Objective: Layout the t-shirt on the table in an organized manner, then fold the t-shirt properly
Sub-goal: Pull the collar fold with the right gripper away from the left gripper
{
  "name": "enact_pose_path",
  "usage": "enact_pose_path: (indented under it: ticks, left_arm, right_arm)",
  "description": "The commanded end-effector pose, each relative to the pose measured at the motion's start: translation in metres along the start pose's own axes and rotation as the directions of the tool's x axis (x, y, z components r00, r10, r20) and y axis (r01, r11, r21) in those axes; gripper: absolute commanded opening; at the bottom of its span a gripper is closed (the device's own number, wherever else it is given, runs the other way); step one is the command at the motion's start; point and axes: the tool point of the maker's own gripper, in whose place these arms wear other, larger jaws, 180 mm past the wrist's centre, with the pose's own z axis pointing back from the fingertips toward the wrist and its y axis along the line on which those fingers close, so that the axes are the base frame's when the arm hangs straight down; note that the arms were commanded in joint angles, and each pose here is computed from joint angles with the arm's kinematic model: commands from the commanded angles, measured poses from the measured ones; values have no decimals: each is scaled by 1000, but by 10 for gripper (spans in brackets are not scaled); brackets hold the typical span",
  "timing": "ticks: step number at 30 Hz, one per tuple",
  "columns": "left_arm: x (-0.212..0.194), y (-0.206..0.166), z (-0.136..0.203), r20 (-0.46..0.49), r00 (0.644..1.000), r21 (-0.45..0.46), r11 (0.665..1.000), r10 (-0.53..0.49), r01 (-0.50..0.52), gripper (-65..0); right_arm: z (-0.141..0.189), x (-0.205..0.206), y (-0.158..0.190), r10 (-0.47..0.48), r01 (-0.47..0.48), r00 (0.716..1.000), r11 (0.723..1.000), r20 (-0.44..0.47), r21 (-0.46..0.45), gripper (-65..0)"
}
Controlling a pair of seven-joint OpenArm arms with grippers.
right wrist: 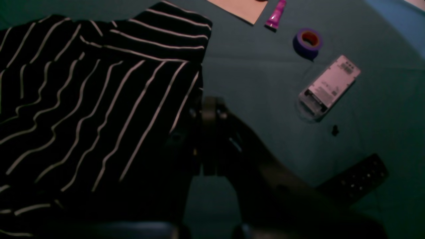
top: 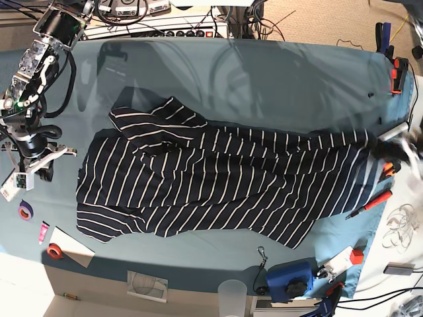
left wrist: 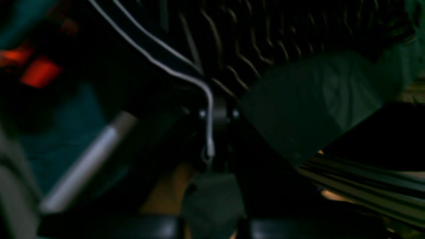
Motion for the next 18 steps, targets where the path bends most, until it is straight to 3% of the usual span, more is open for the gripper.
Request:
enact_pose_path:
  ticks: [1, 6, 11, 18]
  left_arm:
    - [7, -5, 4, 30, 1000, -18, 1000, -10, 10, -650]
    - [-29, -24, -31, -4, 999, -107, 993, 50, -50, -650]
    - [-51, -39, -51, -17, 996, -164, 982, 88, -90, -650]
    - [-57, -39, -50, 27, 989, -173, 975, 143, -136, -650]
  right_arm:
    - [4, 15, -7, 13, -12, 999, 1000, 42, -17, -650]
    - [6, -4, -3, 8, -8, 1000, 1000, -2, 2, -650]
    - [19, -38, 4, -78, 82, 996, 992, -54, 94, -650]
    - [53, -71, 14, -195, 205, 979, 946, -64, 251, -650]
